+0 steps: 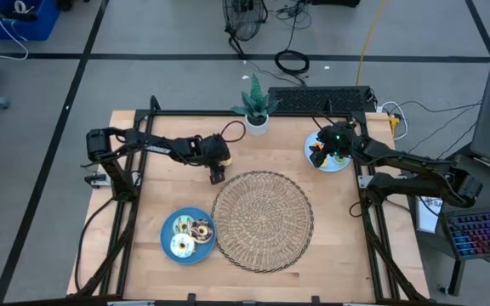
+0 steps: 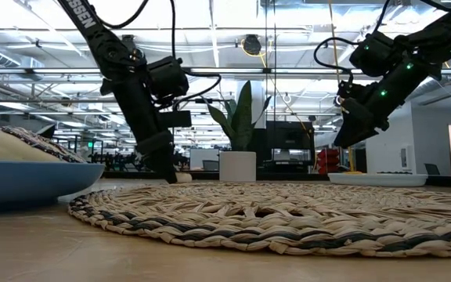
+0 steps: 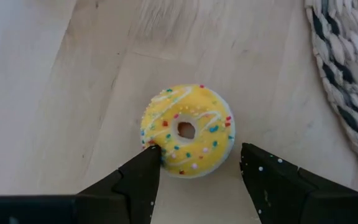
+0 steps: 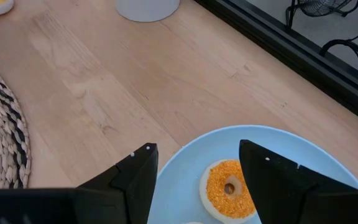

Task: Pick & Place donuts
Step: Put the small yellow donut on the light blue plate

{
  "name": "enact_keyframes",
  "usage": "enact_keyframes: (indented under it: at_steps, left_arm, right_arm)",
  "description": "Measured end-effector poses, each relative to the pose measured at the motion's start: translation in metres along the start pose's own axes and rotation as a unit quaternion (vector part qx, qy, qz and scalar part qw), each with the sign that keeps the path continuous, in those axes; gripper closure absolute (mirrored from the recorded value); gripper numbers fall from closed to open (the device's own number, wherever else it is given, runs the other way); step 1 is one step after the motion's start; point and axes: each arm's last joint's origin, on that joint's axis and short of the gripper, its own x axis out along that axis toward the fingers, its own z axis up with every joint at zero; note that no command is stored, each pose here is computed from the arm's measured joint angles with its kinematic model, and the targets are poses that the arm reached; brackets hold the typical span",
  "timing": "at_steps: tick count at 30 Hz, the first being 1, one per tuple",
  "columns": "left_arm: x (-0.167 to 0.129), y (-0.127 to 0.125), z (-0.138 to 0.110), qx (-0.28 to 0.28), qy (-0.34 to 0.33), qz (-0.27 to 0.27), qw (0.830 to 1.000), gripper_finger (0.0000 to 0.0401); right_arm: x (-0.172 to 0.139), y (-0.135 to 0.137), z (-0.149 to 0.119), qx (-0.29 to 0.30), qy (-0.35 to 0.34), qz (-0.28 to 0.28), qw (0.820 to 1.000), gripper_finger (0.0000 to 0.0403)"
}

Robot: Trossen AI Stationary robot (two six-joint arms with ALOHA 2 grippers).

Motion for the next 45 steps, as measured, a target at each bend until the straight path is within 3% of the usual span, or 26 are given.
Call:
enact_keyframes:
  at_steps: [9, 22, 34, 45]
  left_arm:
    - [-0.001, -0.008, 0.000, 0.017, 0.004, -0.001, 1.000, 0.0178]
    - [-0.002, -0.013, -0.001, 0.047, 0.018, 0.054, 0.997, 0.0178]
    - [-0.021, -0.012, 0.005, 0.048, -0.003, 0.068, 0.997, 0.0178]
    - [-0.016, 0.003, 0.002, 0.008, 0.001, 0.015, 1.000, 0.0178]
  right_arm:
    - [0.000, 0.000, 0.000, 0.000, 0.000, 0.000, 1.000, 0.0190]
    - [0.000, 0.000, 0.000, 0.000, 0.001, 0.000, 1.000, 0.0190]
    - [0.000, 0.000, 0.000, 0.002, 0.001, 0.001, 1.000, 0.0190]
    - [0.000, 0.001, 0.000, 0.002, 0.001, 0.013, 1.000, 0.0190]
